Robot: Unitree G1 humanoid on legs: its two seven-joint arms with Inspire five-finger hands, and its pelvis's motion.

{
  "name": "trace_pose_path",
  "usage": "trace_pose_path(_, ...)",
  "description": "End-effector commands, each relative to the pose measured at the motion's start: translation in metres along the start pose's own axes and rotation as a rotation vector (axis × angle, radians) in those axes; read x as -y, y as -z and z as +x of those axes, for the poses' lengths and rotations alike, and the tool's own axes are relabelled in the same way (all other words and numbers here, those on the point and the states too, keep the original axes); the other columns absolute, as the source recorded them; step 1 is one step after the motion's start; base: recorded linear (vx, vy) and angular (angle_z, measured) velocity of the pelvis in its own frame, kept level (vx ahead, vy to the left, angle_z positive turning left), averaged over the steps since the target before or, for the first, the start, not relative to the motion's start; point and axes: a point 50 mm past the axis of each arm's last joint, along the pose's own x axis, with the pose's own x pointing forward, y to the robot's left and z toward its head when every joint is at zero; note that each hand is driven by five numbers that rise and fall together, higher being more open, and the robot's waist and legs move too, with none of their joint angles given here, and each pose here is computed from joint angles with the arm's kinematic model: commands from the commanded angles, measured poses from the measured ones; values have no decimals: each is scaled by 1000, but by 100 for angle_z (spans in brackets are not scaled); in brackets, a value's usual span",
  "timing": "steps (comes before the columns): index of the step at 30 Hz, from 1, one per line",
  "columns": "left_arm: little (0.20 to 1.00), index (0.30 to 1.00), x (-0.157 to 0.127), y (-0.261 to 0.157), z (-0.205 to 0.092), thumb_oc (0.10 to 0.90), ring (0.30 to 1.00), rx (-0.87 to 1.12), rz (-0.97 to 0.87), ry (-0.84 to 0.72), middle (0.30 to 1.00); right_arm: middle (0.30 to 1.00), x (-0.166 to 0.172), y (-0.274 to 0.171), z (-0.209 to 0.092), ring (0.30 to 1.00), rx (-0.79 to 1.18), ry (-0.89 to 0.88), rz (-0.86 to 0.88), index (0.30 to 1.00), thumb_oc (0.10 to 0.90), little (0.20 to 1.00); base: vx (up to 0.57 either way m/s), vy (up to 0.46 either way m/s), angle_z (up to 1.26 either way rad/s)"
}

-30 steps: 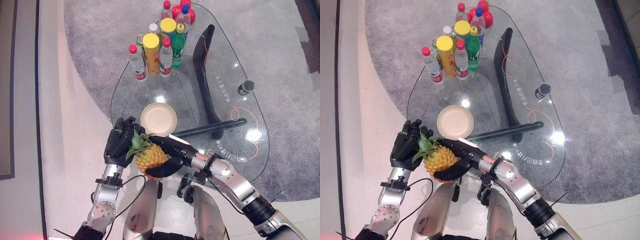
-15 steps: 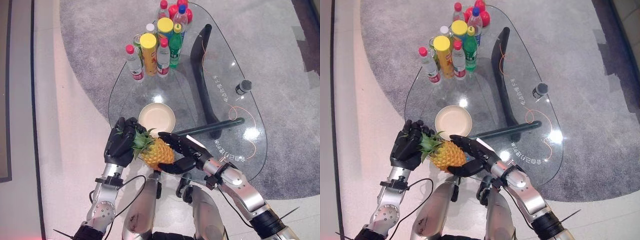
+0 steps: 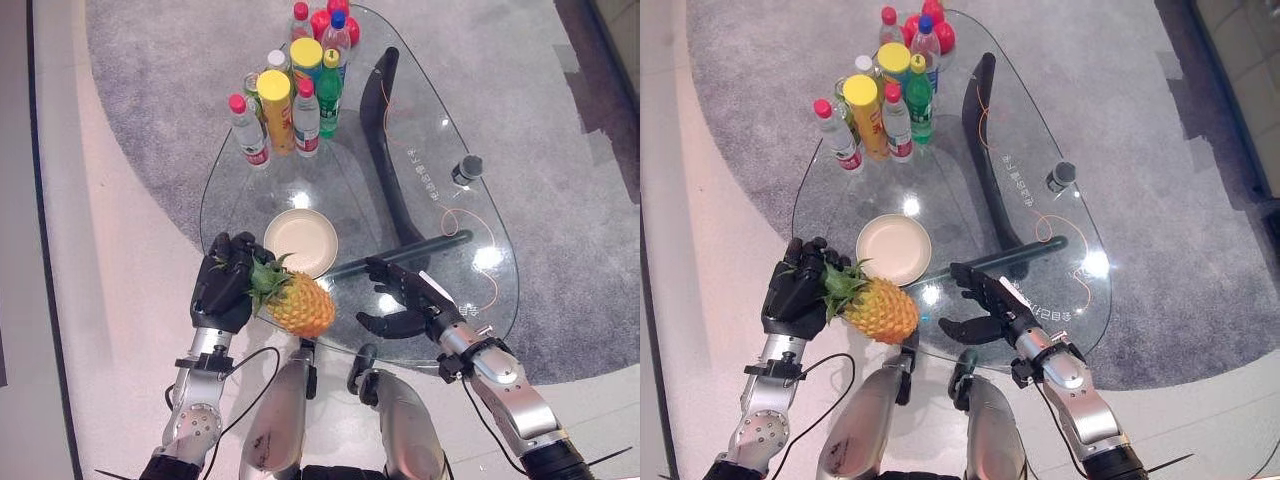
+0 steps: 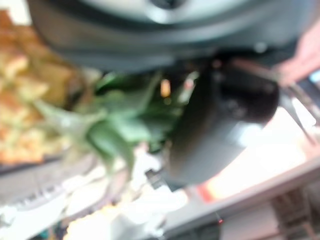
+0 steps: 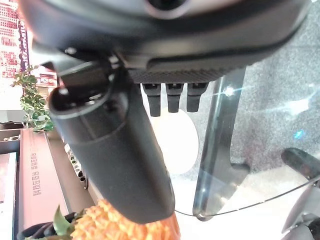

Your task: Pick up the fruit to the plate

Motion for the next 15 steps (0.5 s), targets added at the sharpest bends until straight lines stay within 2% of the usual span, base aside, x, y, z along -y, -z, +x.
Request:
trace_pose_path(1,200,300,48,-37,19,100,300,209,94,295,300,900,0,-47,-1,900,243,-30,-67,900,800,900,0,0,0)
trace_pose_path(8,200,300,59,-51,28,100,300,292,351,295,300,900,-13,-36,1,900,188,-98,-17,900,800,900,41,14,-4)
trace_pose_path(15,200,300,55,-59,35,100,300,355,575,121,300,900,-27,-19,2,900,108,-153,46,900,800,900,68,28,-5)
